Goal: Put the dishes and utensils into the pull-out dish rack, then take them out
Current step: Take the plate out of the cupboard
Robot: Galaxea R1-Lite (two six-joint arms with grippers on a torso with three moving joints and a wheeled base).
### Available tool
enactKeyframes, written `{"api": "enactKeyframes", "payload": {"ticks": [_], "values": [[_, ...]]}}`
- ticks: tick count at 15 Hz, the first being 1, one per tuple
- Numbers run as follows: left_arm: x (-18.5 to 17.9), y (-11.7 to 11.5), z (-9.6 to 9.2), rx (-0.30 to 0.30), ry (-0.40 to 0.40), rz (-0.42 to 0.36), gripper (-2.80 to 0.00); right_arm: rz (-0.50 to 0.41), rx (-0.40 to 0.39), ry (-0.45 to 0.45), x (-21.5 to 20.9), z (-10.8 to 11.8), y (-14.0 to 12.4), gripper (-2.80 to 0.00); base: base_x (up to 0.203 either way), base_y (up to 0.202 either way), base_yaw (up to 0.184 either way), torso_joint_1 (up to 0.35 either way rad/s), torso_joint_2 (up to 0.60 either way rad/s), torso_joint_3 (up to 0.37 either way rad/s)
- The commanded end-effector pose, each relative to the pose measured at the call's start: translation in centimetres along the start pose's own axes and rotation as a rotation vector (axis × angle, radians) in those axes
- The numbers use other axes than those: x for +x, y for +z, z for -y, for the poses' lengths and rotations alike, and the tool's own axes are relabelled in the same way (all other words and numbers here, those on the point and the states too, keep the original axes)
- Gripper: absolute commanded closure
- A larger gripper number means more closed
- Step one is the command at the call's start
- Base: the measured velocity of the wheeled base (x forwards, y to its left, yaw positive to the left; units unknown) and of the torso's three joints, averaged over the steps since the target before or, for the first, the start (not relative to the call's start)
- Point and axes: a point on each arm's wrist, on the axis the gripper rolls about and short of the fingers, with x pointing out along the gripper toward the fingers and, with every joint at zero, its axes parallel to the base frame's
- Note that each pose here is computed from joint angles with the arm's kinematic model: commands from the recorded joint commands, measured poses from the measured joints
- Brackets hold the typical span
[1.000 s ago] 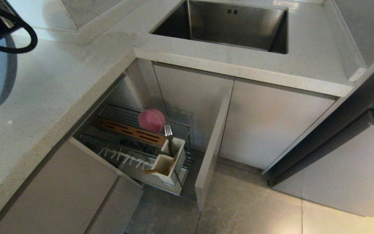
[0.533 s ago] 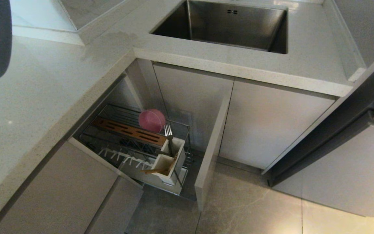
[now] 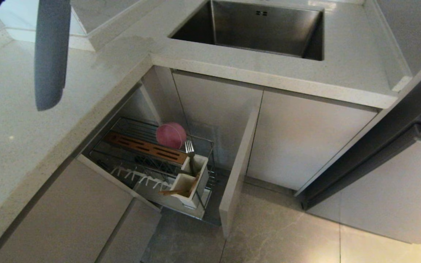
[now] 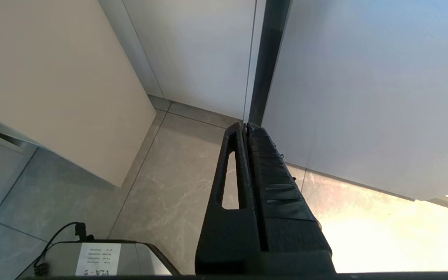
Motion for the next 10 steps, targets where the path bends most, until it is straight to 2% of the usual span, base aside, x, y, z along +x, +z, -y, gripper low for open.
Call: {"api": "enactKeyframes", "payload": {"ticks": [1,3,4,6,8,10], "values": [[-0.1,-1.0,0.2,0.006,-0.013,-0.042,0.0,-0.001,0.0,0.0,0.0,0.0,0.0,0.0,0.0,0.0,0.0,0.0,0.0,0.0],[0.2,-2.2,0.2,0.019,0.005,-0.116,0.0,-0.002,0.0,0.0,0.0,0.0,0.0,0.0,0.0,0.0,0.0,0.0,0.0,0.0],[0.3,-3.1,0.4,0.016,0.019,-0.179,0.0,-0.001,0.0,0.0,0.0,0.0,0.0,0.0,0.0,0.0,0.0,0.0,0.0,0.0],[0.9,-4.5,0.9,-0.017,0.049,-0.265,0.0,-0.001,0.0,0.0,0.0,0.0,0.0,0.0,0.0,0.0,0.0,0.0,0.0,0.0],[1.5,-5.8,1.3,-0.045,0.09,-0.319,0.0,-0.002,0.0,0.0,0.0,0.0,0.0,0.0,0.0,0.0,0.0,0.0,0.0,0.0],[2.5,-6.9,1.9,-0.106,0.12,-0.33,0.0,-0.002,0.0,0.0,0.0,0.0,0.0,0.0,0.0,0.0,0.0,0.0,0.0,0.0]]}}
